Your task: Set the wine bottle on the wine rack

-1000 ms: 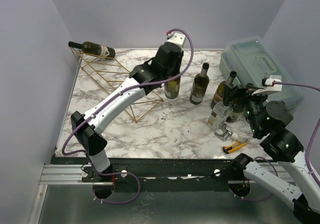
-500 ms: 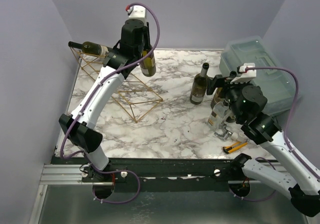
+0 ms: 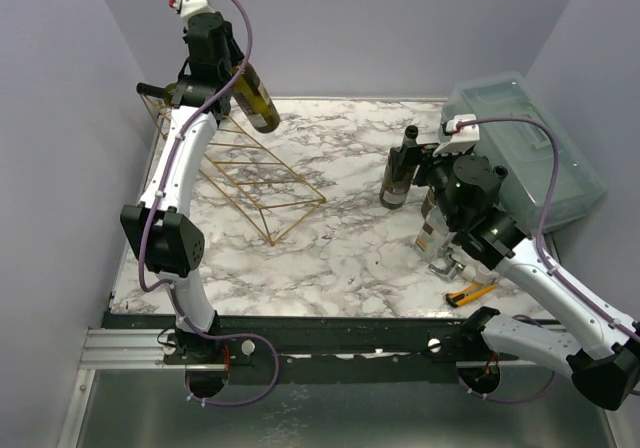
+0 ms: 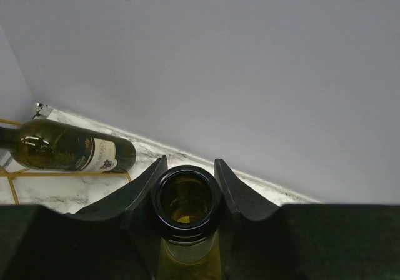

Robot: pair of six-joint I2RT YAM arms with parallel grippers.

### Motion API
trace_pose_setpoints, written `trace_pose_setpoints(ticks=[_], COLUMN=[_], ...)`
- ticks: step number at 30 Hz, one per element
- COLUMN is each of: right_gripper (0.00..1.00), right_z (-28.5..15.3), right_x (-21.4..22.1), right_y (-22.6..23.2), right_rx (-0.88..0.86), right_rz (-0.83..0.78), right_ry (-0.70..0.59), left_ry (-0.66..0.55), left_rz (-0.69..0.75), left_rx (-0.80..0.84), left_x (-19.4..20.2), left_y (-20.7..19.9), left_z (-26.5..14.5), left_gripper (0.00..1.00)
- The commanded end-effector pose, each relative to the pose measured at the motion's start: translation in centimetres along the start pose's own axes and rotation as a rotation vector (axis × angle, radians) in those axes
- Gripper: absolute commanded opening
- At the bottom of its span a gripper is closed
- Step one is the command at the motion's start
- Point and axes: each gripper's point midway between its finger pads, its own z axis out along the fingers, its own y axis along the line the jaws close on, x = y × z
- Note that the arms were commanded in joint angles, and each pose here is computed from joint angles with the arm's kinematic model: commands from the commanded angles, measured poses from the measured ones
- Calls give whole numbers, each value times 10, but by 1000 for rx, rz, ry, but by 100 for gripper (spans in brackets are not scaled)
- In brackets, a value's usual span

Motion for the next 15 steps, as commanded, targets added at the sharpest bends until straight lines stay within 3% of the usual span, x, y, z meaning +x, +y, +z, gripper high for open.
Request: trace_pose_setpoints(ticks=[1,15], right_gripper=[100,100], right_z=[12,34], right_x=[-9,13], right_y=[8,9], right_rx=[-21,11], right_rz=[5,-66], right_ry=[-45,-7], left_ry=[-161,-257], left_rz=[-203,-193], left_rx=[77,-45], left_x=[-62,-52], left_y=[4,46], left_z=[23,84], left_gripper=[0,0])
